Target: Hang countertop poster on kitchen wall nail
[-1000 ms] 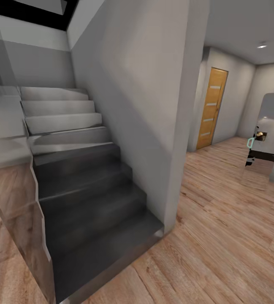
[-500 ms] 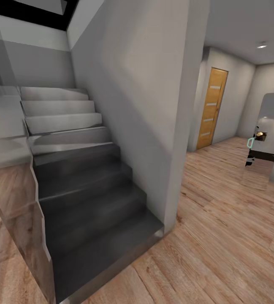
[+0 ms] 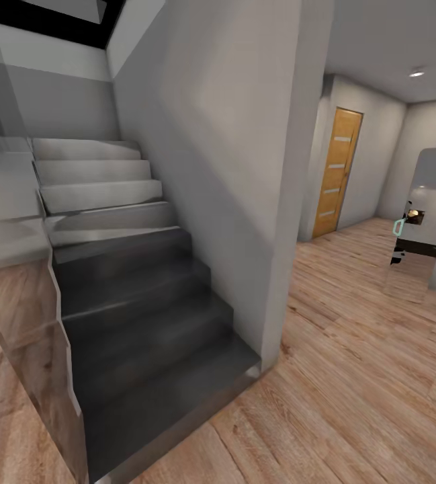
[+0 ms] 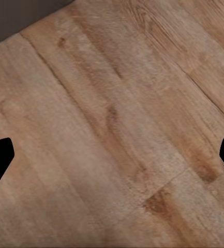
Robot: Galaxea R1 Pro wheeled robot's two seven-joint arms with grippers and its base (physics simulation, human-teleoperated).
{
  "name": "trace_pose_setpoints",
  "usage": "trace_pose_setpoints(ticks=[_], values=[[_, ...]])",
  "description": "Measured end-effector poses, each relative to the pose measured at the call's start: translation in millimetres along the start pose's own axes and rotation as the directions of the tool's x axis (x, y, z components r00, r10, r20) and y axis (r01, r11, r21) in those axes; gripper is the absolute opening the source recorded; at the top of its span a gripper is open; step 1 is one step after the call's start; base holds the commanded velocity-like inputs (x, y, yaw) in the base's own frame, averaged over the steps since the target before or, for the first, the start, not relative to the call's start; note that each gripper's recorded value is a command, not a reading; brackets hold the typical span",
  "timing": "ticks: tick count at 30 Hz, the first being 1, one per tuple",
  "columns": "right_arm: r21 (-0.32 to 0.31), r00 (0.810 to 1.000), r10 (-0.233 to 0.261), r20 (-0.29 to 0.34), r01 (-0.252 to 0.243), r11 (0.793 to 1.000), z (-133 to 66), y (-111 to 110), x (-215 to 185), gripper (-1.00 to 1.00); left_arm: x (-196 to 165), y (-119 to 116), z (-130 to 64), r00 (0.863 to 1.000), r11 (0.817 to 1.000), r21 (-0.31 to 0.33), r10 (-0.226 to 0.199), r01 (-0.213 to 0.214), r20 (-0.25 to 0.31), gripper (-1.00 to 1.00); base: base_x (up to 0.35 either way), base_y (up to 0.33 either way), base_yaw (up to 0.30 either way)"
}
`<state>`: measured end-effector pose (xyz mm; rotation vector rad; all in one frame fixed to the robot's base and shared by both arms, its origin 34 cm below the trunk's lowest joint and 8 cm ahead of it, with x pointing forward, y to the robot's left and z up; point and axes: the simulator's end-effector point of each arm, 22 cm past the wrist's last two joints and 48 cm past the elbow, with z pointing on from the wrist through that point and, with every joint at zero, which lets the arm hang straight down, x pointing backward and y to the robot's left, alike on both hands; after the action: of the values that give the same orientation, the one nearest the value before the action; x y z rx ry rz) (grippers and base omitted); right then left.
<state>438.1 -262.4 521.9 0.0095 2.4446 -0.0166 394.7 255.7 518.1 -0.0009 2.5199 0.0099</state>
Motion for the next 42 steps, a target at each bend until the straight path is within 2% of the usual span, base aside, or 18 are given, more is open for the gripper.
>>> trace_pose_setpoints(ticks=[5, 17, 42], values=[[0.004, 1.0, -0.006, 0.029, 0.006, 1.0, 1.2, -4.4, -13.8, 1.0, 0.4, 0.3, 0.0, 1.0, 1.0, -0.001, 0.0, 0.0, -0.001, 1.0, 0.0, 0.0, 0.074], [-0.002, 1.0, 0.001, 0.026, -0.001, 1.0, 1.2, 2.5, -12.2, 1.0, 19.0, 10.8, -0.9, 0.999, 1.0, -0.017, -0.003, 0.002, -0.04, 1.0, 0.0, 0.0, 0.243], [-0.004, 1.0, -0.001, 0.005, 0.001, 1.0, 0.1, 3.7, -1.6, 1.0, 22.1, 19.5, -1.3, 0.999, 0.999, -0.035, -0.018, 0.016, -0.047, 1.0, -0.065, 0.07, 0.23]])
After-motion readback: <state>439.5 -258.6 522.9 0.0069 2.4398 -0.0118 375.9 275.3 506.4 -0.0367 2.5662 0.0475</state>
